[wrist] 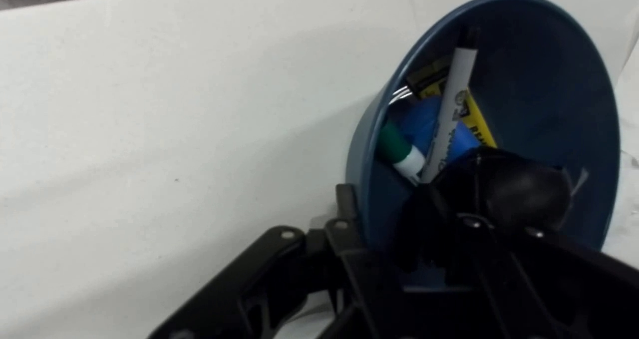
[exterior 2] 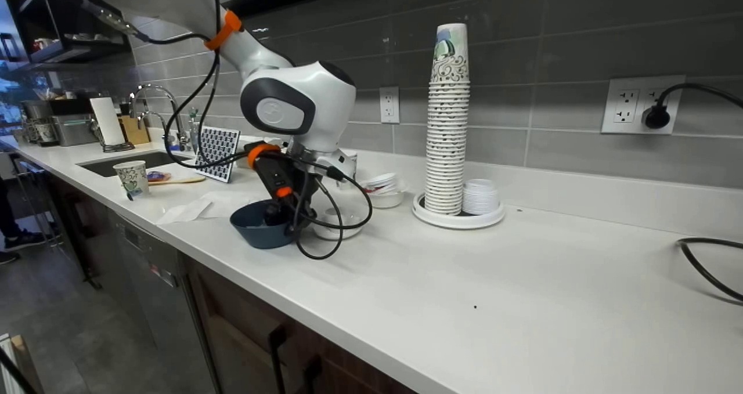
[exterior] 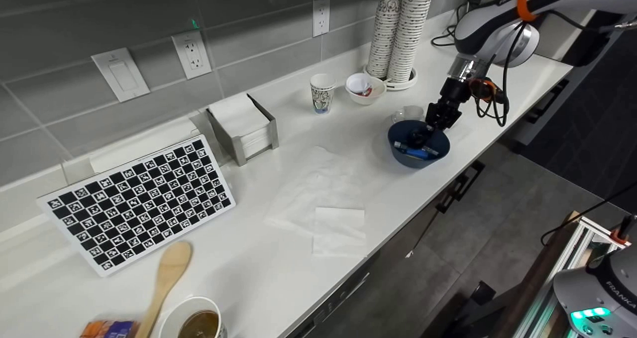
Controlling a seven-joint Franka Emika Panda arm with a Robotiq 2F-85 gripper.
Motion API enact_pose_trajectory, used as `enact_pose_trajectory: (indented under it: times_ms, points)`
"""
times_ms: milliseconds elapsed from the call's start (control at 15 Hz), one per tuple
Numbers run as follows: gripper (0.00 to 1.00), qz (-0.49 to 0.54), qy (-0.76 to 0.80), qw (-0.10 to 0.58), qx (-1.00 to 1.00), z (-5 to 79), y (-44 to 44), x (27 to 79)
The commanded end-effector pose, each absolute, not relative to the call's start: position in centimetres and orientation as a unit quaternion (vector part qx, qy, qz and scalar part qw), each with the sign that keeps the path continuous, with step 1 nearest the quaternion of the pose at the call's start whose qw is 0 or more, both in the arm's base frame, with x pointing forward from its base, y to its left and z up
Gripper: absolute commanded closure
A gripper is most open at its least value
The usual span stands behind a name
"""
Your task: Put the black object in the blue bowl, then move the bowl backwards
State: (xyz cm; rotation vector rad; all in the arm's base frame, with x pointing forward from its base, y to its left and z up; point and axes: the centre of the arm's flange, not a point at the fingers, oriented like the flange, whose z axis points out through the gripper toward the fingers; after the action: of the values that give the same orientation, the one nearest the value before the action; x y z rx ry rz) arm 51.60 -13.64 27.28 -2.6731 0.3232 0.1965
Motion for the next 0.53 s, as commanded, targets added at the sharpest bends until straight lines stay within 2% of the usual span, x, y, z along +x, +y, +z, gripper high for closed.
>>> enact_pose_trajectory:
  times_ms: [0,133,467]
  points:
    - [0.93,0.081,0.098,0.212,-0.969,27.8,-12.8,51.9]
    - [1.0,0.082,0.096,0.208,-0.97,27.9,-12.8,52.0]
    - [0.99,0.071,0.104,0.221,-0.967,31.1,-8.8,51.5]
